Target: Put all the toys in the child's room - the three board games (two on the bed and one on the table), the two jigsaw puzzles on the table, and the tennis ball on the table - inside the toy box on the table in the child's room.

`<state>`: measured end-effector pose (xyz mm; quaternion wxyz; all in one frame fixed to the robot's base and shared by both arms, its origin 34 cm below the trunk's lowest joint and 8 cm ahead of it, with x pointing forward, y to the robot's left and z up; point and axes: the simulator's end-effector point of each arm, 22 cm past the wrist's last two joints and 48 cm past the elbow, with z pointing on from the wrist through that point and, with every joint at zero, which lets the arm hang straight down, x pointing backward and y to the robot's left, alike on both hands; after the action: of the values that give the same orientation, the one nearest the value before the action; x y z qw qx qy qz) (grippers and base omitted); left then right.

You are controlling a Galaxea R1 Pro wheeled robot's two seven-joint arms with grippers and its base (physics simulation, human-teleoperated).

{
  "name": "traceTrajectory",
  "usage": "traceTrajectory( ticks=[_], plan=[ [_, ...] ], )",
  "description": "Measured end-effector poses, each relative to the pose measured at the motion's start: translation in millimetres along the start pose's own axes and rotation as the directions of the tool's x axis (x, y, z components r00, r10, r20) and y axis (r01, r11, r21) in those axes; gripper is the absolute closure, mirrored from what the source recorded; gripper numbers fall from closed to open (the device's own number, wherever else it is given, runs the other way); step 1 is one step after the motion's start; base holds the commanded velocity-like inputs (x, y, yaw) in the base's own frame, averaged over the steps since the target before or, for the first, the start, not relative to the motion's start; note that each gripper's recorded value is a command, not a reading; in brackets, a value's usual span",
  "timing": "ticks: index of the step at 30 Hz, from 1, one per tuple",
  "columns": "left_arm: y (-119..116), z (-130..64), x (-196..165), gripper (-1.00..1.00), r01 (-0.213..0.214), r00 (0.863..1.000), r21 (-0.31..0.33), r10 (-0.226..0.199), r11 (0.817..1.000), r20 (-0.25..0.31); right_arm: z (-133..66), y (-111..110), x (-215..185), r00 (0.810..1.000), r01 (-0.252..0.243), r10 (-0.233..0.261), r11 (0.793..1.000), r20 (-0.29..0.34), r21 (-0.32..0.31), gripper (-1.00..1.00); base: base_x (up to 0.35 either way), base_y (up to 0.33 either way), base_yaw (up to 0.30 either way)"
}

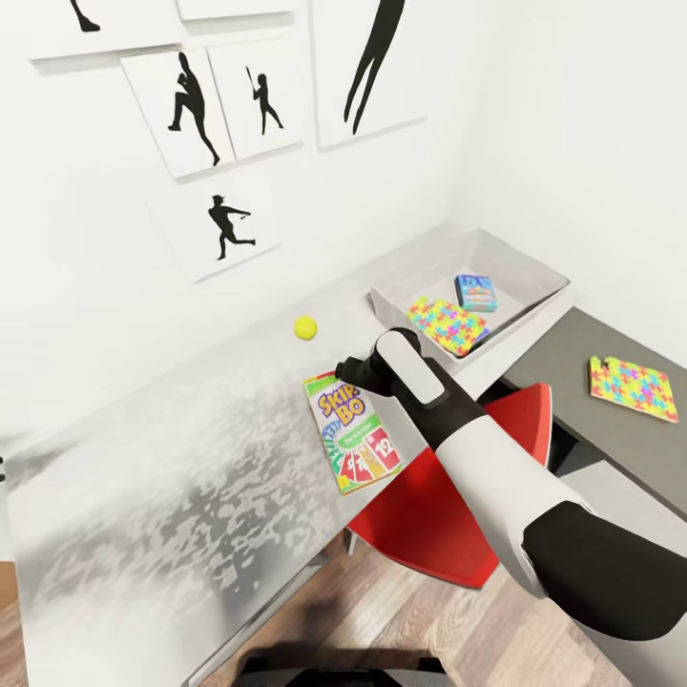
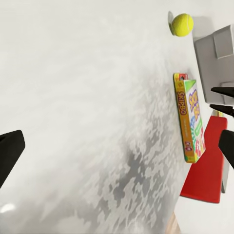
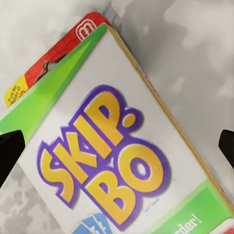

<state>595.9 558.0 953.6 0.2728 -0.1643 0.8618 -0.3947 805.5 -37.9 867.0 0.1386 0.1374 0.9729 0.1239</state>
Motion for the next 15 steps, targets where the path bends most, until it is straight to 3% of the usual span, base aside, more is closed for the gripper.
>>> traceTrajectory(
  ticks=[8, 15],
  plan=[
    [3, -4.6, -5, -1.00, -0.007, 1.000, -0.020, 0.007, 1.000, -0.005, 2.3, 0, -2, 1.000, 0.002, -0.002, 1.000, 0.003, -0.001, -1.00, 0.000, 0.000, 0.000],
    [-11, -67.3, -64, -1.00, -0.089, 0.996, -0.157, 0.089, 0.984, -0.010, 6.5, 0, -2, 1.000, -0.001, 0.001, 1.000, 0.001, -0.006, -1.00, 0.000, 0.000, 0.000]
  ],
)
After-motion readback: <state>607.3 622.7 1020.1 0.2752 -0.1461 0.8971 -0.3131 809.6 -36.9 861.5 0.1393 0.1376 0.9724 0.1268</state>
